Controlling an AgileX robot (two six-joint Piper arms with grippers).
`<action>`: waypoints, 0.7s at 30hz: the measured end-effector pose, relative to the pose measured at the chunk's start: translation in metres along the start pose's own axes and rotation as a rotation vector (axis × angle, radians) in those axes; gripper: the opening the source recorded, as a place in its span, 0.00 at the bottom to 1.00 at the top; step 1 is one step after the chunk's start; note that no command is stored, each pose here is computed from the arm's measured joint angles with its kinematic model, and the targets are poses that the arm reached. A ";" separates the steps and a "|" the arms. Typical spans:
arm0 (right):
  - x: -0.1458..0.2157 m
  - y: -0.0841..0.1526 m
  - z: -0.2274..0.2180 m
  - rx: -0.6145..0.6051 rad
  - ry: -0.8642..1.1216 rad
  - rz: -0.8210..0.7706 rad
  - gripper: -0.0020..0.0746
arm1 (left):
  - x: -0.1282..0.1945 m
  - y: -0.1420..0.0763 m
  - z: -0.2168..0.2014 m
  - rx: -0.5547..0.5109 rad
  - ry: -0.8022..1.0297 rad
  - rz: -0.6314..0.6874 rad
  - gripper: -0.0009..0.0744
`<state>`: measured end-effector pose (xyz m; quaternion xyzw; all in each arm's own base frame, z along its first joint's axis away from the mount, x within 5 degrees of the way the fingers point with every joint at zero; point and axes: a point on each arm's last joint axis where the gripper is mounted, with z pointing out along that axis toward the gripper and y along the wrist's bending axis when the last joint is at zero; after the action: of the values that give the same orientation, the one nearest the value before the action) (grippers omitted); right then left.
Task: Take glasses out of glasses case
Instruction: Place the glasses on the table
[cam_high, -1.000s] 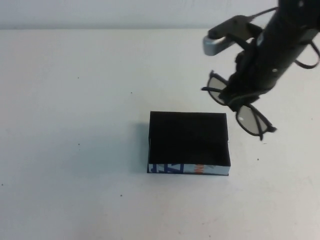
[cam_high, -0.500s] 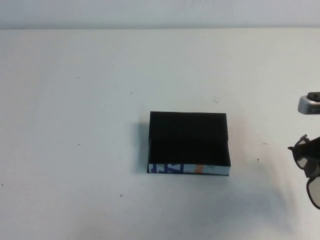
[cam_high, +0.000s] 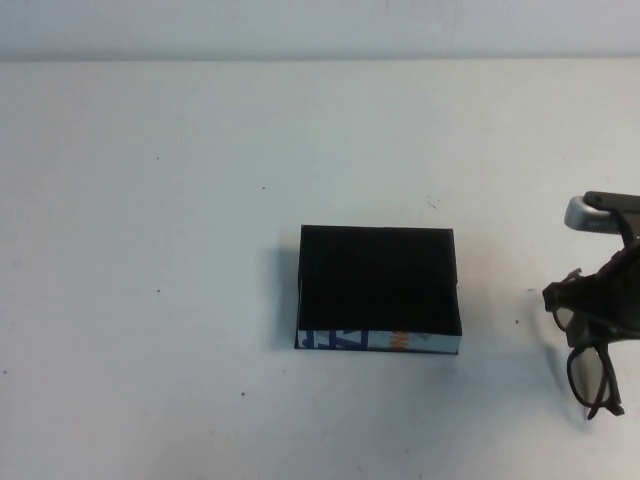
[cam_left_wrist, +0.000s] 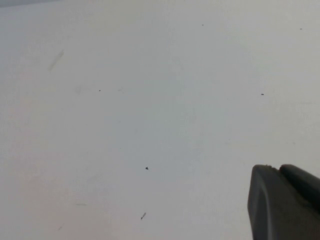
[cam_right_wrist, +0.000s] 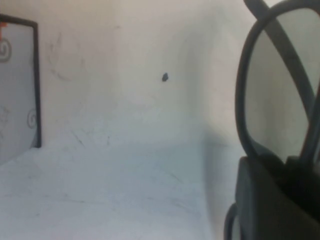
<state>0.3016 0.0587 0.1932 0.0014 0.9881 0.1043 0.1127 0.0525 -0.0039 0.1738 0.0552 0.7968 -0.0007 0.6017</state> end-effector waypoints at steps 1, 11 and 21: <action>0.000 0.000 0.004 0.001 0.012 0.000 0.13 | 0.000 0.000 0.000 0.000 0.000 0.000 0.01; 0.002 0.003 0.003 -0.016 0.026 -0.018 0.38 | 0.000 0.000 0.000 0.000 0.000 0.000 0.01; 0.035 0.016 -0.105 -0.058 -0.291 -0.108 0.42 | 0.000 0.000 0.000 0.000 0.000 0.000 0.01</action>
<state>0.2438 0.0535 0.2890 -0.0400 0.9566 0.1255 0.2600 0.0525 -0.0039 0.1738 0.0552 0.7968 -0.0007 0.6017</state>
